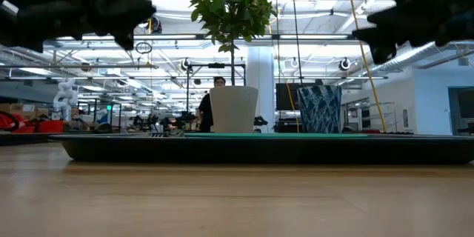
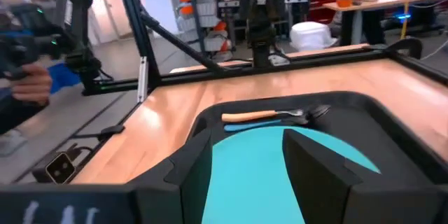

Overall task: Pick and place plate/cup/fork/spoon on tray
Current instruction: Return to Home Position

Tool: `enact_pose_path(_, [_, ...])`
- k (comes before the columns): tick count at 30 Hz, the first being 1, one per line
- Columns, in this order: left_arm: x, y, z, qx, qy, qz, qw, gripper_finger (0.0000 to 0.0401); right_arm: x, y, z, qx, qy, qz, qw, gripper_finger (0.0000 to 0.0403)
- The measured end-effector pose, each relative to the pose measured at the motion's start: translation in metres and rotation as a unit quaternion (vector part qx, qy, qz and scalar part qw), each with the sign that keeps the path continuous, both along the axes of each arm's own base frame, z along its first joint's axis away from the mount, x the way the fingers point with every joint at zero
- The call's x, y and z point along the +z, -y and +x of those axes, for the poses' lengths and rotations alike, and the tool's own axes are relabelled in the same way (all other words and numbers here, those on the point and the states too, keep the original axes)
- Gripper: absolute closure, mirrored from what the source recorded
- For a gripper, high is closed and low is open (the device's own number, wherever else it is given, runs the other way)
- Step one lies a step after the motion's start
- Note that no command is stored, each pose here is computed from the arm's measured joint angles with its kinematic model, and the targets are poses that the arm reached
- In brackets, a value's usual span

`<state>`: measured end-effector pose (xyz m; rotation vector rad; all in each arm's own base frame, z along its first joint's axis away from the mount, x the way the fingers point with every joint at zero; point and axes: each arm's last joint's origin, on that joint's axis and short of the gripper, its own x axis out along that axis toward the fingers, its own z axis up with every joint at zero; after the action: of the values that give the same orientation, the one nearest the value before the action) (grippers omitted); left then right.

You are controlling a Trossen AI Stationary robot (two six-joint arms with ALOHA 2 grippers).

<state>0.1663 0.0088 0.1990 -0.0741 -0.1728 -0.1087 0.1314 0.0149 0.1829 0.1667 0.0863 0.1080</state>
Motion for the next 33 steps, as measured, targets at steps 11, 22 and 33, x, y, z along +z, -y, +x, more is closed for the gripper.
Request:
enact_pose_path(11, [-0.021,-0.008,-0.020,0.032,0.002,-0.037,0.999,0.0320,-0.010,0.009,-0.011,0.009,0.042,0.028,0.999,0.0234])
enact_pose_path(22, [-0.025,-0.002,-0.036,0.019,-0.057,-0.067,0.996,0.0320,-0.019,0.011,-0.028,-0.010,0.001,0.016,1.000,0.0234])
enact_pose_path(33, [-0.025,0.008,-0.055,0.059,-0.065,-0.056,0.995,0.0320,-0.020,0.011,-0.035,-0.014,0.007,0.016,1.000,0.0234])
